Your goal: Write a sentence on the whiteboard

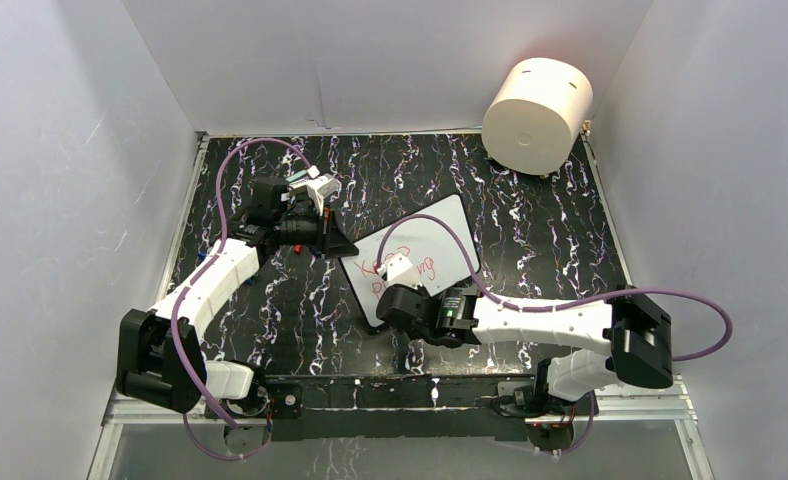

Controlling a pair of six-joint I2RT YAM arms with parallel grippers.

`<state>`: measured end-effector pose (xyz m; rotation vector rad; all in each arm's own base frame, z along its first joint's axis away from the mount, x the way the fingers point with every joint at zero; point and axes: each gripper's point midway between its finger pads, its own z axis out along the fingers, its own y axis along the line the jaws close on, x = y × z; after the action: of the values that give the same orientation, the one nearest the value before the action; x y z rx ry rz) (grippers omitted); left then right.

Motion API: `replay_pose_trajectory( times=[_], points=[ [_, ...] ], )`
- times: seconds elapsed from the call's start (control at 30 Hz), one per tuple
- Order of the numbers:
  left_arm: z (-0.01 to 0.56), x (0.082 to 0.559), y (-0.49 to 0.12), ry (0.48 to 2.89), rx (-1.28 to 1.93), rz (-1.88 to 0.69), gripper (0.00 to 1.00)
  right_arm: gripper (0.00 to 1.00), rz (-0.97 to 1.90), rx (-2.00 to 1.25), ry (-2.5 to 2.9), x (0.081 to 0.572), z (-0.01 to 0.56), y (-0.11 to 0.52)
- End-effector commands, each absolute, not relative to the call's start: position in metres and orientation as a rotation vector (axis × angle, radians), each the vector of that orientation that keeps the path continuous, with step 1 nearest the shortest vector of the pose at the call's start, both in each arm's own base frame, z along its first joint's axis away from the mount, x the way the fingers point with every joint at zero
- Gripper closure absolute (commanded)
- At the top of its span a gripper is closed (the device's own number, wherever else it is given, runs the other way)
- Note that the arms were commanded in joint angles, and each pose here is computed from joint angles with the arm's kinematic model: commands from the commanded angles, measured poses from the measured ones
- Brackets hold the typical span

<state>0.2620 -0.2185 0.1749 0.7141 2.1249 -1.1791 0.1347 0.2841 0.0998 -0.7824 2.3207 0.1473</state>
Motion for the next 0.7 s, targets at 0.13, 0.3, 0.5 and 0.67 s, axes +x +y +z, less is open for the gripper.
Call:
replay_pose_trajectory(
  times=[0.13,0.3,0.5,0.67],
  points=[
    [0.142,0.265,-0.204,2.265,0.654,-1.044,1.0,1.0,0.218,-0.709,2.261,0.141,0.121,0.283],
    [0.142,0.265,-0.205,2.268,0.654,-1.046,1.0,1.0,0.193,-0.711,2.273,0.141,0.115,0.28],
    [0.142,0.265,-0.205,2.266,0.655,-1.044,1.0,1.0,0.186,-0.705,2.275,0.143,0.113,0.281],
    [0.142,0.265,-0.205,2.266,0.655,-1.047,1.0,1.0,0.181,-0.703,2.278,0.145,0.11,0.281]
  ],
)
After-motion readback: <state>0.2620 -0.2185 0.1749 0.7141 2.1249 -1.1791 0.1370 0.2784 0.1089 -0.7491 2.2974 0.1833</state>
